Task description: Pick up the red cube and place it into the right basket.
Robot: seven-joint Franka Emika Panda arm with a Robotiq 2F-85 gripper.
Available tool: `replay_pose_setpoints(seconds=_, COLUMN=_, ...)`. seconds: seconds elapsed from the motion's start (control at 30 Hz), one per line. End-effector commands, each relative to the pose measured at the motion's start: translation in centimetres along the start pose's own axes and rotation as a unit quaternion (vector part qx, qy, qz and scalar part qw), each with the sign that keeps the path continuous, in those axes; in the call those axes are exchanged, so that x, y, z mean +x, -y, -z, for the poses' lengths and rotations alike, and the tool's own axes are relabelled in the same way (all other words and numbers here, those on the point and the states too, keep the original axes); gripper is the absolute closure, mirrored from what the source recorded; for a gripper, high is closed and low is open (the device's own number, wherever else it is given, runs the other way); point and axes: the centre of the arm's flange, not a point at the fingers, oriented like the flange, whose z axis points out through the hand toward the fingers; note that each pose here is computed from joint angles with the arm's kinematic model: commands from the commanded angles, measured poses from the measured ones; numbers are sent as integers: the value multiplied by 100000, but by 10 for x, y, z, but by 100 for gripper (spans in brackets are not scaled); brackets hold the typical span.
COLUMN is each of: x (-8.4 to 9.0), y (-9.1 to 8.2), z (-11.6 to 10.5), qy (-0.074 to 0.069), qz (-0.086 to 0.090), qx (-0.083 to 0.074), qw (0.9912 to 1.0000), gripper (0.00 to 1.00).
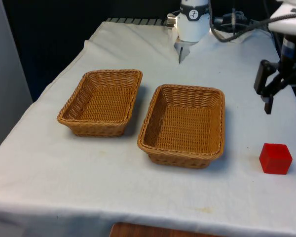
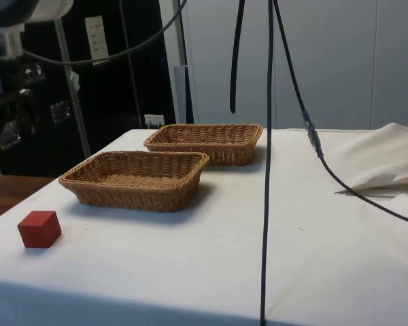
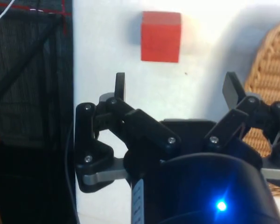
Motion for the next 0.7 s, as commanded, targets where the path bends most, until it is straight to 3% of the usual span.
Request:
replay_pose_setpoints(seconds=0.0, x=0, y=3, z=-7, qy=297, qz=-155, qx=492, qw=99998, gripper=0)
replay_pose_setpoints(seconds=0.07, x=0, y=4, z=-6, qy=-26, qz=27, qx=216, qw=100000, gripper=0)
replay_pose_setpoints(seconds=0.3, x=0, y=11, z=-35, qy=755, qz=-95, qx=1279, qw=99989, gripper=0)
replay_pose_setpoints(seconds=0.33, x=0, y=11, z=-33, qy=291, qz=-12, qx=714, qw=99997, gripper=0)
replay_pose_setpoints(seconds=0.37, x=0, y=12, z=-40, qy=829, qz=-140, qx=1568, qw=99984, gripper=0)
replay_pose_setpoints(seconds=0.57, x=-2, y=15, z=-57, qy=974, qz=-194, qx=2387, qw=99967, gripper=0)
replay_pose_setpoints(seconds=0.6, x=-2, y=14, z=-52, qy=733, qz=-158, qx=1572, qw=99985, gripper=0)
replay_pose_setpoints(seconds=0.67, x=-2, y=16, z=-66, qy=837, qz=-313, qx=2953, qw=99952, gripper=0)
